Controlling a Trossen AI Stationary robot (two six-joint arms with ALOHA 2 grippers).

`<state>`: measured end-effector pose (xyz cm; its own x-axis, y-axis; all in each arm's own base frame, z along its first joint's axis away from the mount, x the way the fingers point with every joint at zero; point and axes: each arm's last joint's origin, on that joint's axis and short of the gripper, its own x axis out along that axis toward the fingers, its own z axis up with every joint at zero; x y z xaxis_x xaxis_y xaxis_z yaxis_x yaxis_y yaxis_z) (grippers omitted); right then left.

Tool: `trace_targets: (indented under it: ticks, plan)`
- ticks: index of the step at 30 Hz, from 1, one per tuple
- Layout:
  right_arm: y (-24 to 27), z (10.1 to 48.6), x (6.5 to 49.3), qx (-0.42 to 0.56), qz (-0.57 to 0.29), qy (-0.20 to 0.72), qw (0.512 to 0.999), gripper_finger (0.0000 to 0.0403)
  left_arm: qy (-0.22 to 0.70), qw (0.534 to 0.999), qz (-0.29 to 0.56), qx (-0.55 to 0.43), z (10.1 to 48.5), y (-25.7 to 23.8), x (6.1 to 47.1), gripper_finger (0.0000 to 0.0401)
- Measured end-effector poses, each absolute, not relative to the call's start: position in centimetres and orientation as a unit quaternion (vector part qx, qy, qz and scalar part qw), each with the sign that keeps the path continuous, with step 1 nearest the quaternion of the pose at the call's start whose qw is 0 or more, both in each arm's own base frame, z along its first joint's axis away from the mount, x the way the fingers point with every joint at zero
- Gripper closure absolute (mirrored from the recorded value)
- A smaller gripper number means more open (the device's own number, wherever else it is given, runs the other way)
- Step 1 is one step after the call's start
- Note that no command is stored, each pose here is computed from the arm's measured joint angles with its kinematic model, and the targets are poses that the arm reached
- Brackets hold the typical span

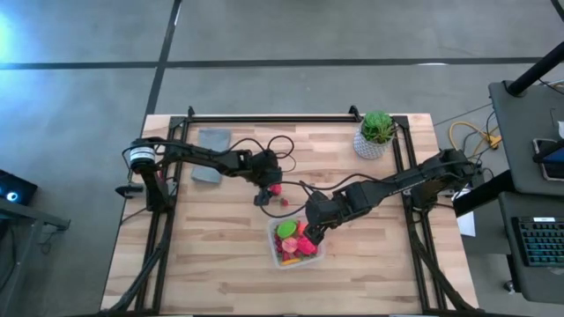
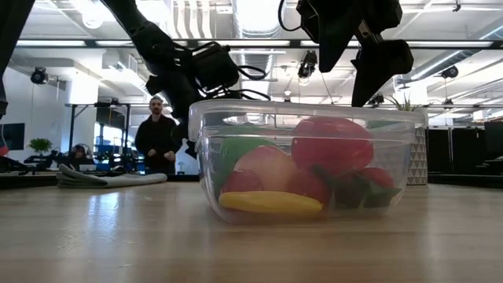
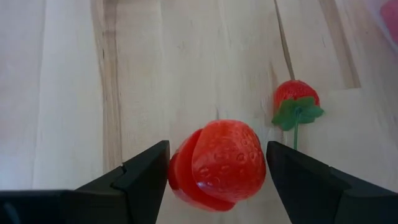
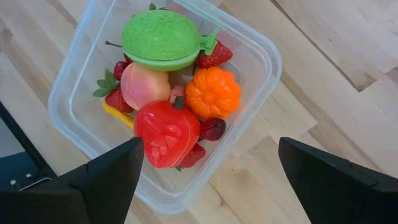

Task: Pick and placing Produce into tupperware
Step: Put the red strawberry into the transparent bin

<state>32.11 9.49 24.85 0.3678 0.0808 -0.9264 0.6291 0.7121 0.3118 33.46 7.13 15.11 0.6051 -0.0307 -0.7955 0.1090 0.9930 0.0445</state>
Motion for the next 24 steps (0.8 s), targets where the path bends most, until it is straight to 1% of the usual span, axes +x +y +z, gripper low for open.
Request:
trace_targets:
  ticks: [4,12,19,24]
  plan:
    - [9.5,24.9,32.1,0.333,-0.180,0.532,0.757,0.0039,0.446,0.893,-0.040,0.043,14.9,7.1,33.3,0.0156]
    - [9.5,24.8,32.1,0.332,-0.180,0.533,0.758,0.0039,0.444,0.894,-0.039,0.044,14.9,7.1,33.3,0.0196]
    - [9.5,24.8,32.1,0.331,-0.180,0.533,0.758,0.0039,0.442,0.895,-0.044,0.041,15.1,7.1,33.4,0.0200]
    - [9.5,24.8,32.1,0.330,-0.179,0.533,0.758,0.0039,0.424,0.903,-0.060,0.042,17.0,6.4,33.1,0.0200]
